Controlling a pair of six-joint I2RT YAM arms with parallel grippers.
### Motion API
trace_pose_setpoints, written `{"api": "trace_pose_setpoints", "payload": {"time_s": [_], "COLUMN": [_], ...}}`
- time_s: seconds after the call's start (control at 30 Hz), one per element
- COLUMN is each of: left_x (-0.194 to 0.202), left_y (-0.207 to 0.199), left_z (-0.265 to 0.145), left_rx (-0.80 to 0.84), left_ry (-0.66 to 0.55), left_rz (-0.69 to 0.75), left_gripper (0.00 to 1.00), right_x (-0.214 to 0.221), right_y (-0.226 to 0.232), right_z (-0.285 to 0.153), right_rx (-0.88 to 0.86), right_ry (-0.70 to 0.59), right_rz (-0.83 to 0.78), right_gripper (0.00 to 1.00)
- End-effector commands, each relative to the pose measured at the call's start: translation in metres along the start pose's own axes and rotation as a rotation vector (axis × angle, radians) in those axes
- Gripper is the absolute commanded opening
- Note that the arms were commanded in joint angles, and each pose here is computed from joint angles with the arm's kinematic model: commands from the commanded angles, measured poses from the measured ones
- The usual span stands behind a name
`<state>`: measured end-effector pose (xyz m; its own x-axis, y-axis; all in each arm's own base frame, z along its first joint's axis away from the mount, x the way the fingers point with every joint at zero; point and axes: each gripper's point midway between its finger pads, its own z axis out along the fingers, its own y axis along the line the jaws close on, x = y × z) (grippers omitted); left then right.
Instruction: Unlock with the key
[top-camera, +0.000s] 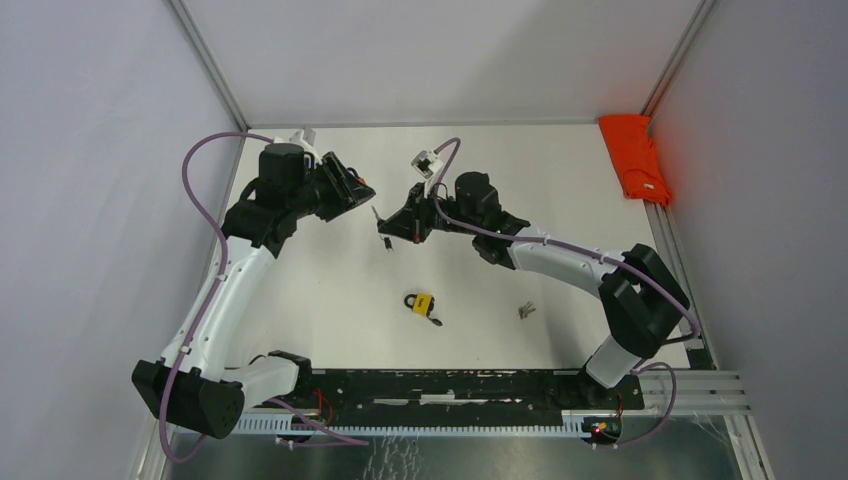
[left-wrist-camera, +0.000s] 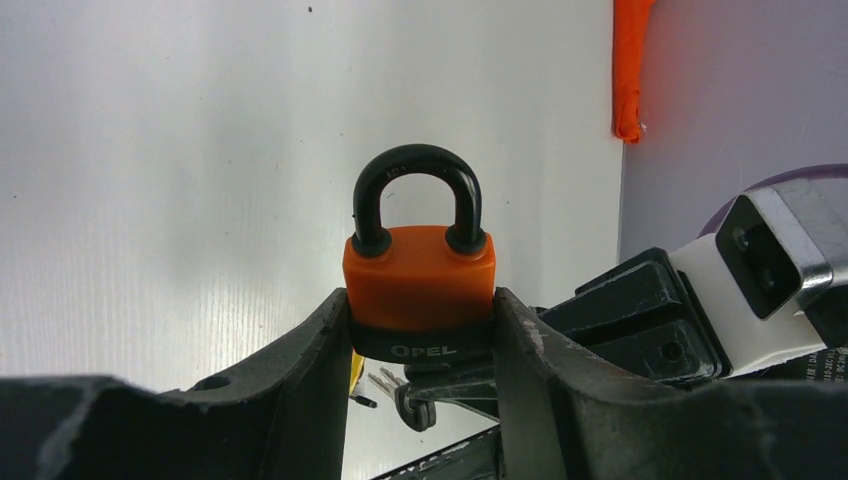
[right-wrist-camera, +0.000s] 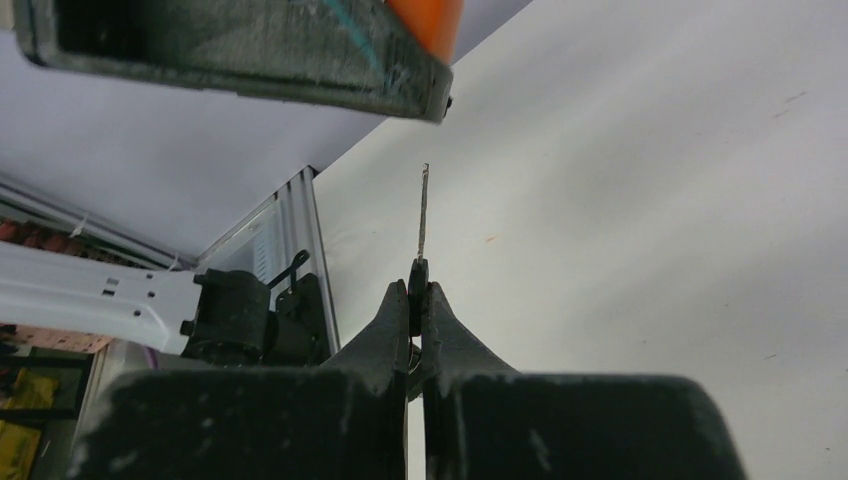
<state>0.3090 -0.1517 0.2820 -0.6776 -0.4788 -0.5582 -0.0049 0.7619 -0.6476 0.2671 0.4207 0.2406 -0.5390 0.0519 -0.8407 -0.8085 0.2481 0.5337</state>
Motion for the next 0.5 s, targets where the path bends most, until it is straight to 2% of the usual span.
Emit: {"api": "trace_pose_setpoints", "payload": {"time_s": [0.0,0.47], "left_x": [-0.0149,-0.0122], "left_y": [-0.0071,-0.0032], "left_z": [0.0006,0.0019], "left_rx": [0.030,0.022], "left_ry": [-0.069,-0.065], "left_rz": [0.045,0.051], "left_gripper": [0.02,0.02], "right_x": [-0.0165,-0.0210], "right_y": [-0.0045,0.0029], "right_z": [0.0129,0.0186], "right_rx": [0.054,0.051], "right_ry": [-0.024,-0.026], "right_rz": [-0.037,-0.053], "right_gripper": [0.00,0.00]}}
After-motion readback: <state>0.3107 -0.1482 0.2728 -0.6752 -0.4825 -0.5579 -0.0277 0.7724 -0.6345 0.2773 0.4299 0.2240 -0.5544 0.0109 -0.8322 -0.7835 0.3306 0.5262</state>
